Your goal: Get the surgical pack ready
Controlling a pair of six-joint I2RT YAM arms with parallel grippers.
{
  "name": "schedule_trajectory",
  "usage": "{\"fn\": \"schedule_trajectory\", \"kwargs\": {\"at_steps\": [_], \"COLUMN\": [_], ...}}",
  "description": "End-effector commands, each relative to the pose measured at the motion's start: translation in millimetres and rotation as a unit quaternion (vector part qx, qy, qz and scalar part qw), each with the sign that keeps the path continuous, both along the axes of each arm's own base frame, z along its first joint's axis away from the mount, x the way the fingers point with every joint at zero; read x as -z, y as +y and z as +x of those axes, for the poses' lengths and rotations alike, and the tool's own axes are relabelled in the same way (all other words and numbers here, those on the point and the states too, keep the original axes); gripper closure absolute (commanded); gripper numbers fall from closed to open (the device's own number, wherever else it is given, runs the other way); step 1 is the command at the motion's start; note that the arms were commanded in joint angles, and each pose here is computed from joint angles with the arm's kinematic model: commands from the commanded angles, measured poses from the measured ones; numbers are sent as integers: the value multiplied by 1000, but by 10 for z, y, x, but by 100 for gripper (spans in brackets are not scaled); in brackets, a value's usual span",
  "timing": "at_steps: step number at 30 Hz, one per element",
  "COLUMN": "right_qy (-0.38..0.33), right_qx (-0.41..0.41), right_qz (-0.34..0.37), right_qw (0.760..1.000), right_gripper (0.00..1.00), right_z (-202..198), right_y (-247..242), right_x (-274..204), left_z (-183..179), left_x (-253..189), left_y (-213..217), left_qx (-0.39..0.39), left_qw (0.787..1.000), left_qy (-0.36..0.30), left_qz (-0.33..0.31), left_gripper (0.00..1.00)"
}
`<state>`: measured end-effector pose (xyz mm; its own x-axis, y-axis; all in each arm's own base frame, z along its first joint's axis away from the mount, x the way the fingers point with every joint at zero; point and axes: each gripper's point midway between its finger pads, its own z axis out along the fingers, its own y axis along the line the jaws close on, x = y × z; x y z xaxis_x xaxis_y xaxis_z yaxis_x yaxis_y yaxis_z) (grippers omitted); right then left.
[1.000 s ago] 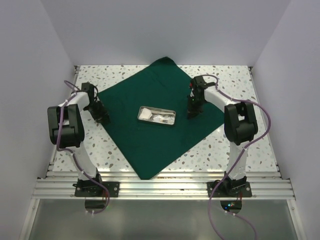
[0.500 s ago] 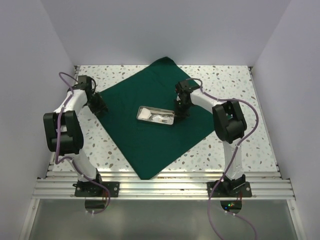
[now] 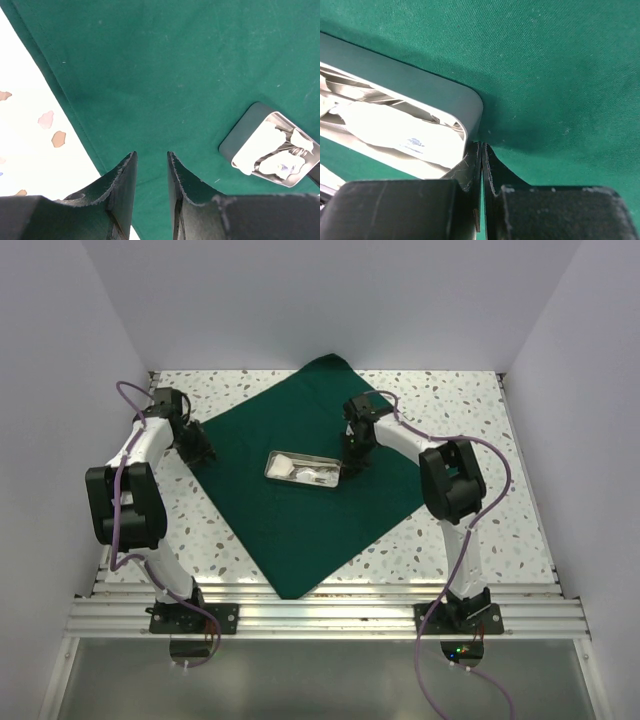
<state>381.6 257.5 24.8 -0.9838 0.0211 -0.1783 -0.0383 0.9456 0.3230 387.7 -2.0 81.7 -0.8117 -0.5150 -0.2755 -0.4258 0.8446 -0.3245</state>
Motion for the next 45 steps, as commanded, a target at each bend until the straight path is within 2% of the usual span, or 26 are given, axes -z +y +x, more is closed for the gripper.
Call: {"fn": "schedule_trajectory", "kwargs": {"at_steps": [1, 6, 9, 10, 12, 13, 15, 16, 17, 19, 21, 23, 24, 25, 27, 28, 30, 31, 33, 35, 37, 45], "right_qy": [-27, -96, -132, -155, -172, -193, -200, -225, -240, -220, -221, -228, -228, -226, -214, -207, -197, -197, -195, -197, -196, -210], "right_qx": [-4, -34, -57, -78, -110, -151, -187, -199, -214, -266, -290, -340, -350, -384, -400, -427, -448, -470, -481, -481, -480, -496], "right_qz": [-10, -88, -131, -140, -155, -155, -122, -88, -49, 14, 34, 49, 43, 47, 28, 29, 14, 10, 0, -11, -11, -36], "right_qw": [1000, 991, 981, 975, 967, 957, 954, 950, 946, 938, 930, 911, 908, 894, 891, 880, 872, 860, 854, 854, 855, 842], "right_gripper": [100, 100, 95, 86, 72, 50, 28, 19, 1, 1, 1, 1, 3, 4, 10, 11, 16, 18, 19, 25, 39, 39], "right_z": [102, 168, 151, 108, 0, -147, -368, -504, -574, -979, -1254, -1645, -1762, -2030, -2250, -2482, -2664, -2853, -2969, -3019, -3036, -3112], "right_y": [-8, -356, -545, -577, -601, -541, -437, -356, -222, 41, 187, 442, 489, 638, 704, 800, 898, 974, 1086, 1168, 1269, 1569], "right_x": [-159, -587, -863, -1049, -1199, -1327, -1331, -1523, -1577, -1558, -1580, -1576, -1469, -1418, -1204, -1126, -918, -860, -671, -567, -481, -236], "left_z": [54, 50, 46, 36, 33, 14, -9, -25, -41, -97, -147, -227, -269, -323, -445, -482, -569, -644, -736, -844, -948, -1159], "left_x": [-166, -228, -303, -310, -387, -391, -430, -422, -427, -441, -491, -466, -502, -482, -479, -483, -541, -496, -553, -523, -539, -599], "left_y": [-20, -34, -47, -47, -26, -12, -4, -1, -3, -27, -41, -35, -29, -8, -19, -26, -49, -71, -82, -78, -79, -83], "left_qx": [18, 24, 31, 33, 35, 34, 34, 32, 32, 30, 27, 19, 16, 4, -3, -10, -16, -21, -26, -33, -36, -42], "left_qw": [999, 999, 998, 998, 997, 997, 997, 997, 997, 997, 996, 997, 997, 997, 998, 998, 998, 998, 998, 998, 998, 997], "left_qy": [-26, -36, -55, -58, -71, -69, -73, -72, -72, -73, -80, -74, -76, -69, -59, -56, -63, -57, -65, -58, -58, -62], "left_qz": [-2, -2, -3, 0, 9, 13, 17, 17, 16, 13, 11, 11, 14, 19, 17, 14, 10, 6, 5, 7, 7, 7], "left_gripper": [66, 64, 57, 53, 51, 50, 50, 50, 50, 50, 50, 50, 50, 50, 50, 50, 50, 50, 50, 49, 49, 49]}}
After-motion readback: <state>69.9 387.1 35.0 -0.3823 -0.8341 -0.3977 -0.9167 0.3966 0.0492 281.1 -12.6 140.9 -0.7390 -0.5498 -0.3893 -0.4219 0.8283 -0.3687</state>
